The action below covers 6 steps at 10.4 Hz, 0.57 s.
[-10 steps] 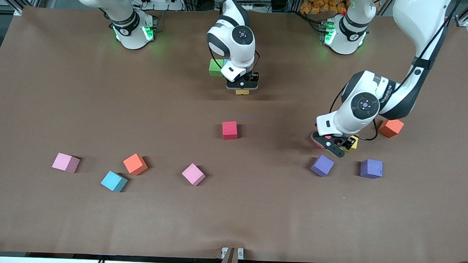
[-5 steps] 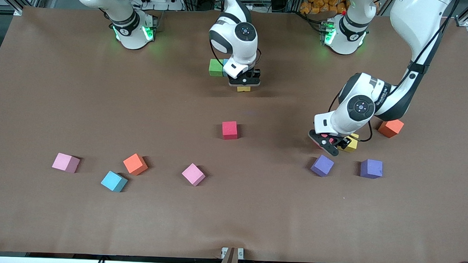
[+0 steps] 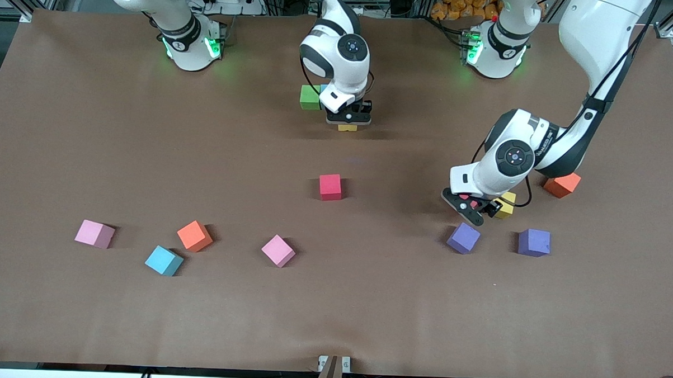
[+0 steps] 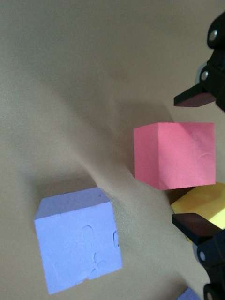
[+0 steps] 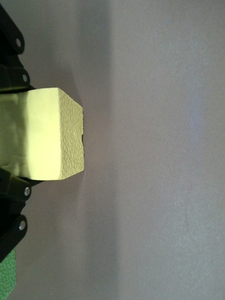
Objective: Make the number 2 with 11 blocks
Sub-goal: 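Grasp the red cube with the left gripper while the right gripper holds the yellow cube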
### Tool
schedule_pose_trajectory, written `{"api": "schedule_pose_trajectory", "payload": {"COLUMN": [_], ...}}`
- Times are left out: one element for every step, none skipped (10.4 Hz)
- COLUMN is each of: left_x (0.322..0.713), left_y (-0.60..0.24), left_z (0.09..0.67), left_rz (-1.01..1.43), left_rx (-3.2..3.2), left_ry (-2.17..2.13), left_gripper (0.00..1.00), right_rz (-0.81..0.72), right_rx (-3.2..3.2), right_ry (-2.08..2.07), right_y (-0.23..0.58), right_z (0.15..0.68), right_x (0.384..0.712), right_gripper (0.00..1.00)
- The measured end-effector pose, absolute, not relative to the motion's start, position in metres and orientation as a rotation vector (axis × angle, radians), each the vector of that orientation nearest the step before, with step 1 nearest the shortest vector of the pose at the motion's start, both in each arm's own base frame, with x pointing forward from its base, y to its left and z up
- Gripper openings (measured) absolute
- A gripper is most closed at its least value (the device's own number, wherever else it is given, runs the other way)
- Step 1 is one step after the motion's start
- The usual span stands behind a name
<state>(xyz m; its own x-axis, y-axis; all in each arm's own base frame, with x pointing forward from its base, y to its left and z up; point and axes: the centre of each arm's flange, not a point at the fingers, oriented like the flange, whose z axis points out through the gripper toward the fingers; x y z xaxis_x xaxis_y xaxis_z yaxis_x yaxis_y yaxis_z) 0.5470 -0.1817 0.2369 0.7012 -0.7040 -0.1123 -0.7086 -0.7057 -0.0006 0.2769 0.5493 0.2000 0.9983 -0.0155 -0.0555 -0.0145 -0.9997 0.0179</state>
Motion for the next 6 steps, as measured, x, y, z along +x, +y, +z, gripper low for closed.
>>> {"api": "schedule_pose_trajectory", "payload": {"left_x": [0.547, 0.547, 0.546, 0.546, 0.546, 0.546], "left_y": [-0.181, -0.181, -0.181, -0.18, -0.177, -0.175], "left_z": [0.234, 0.231, 0.228, 0.226, 0.224, 0.221], "left_rz": [0.165, 0.168, 0.174, 0.179, 0.185, 0.191], "left_rx": [-2.86, -2.863, -2.866, -2.869, -2.873, -2.876], "left_ry": [1.187, 1.187, 1.188, 1.185, 1.179, 1.175], "left_gripper": [1.0, 1.0, 1.0, 1.0, 1.0, 1.0], "right_rz": [-0.087, -0.087, -0.088, -0.088, -0.088, -0.088], "right_rx": [3.122, 3.121, 3.12, 3.12, 3.12, 3.119], "right_ry": [-0.039, -0.045, -0.048, -0.049, -0.049, -0.048], "right_y": [0.549, 0.549, 0.549, 0.549, 0.549, 0.549], "right_z": [0.2, 0.2, 0.199, 0.199, 0.199, 0.199], "right_x": [0.277, 0.277, 0.277, 0.277, 0.277, 0.277], "right_gripper": [0.58, 0.57, 0.56, 0.56, 0.57, 0.59]}}
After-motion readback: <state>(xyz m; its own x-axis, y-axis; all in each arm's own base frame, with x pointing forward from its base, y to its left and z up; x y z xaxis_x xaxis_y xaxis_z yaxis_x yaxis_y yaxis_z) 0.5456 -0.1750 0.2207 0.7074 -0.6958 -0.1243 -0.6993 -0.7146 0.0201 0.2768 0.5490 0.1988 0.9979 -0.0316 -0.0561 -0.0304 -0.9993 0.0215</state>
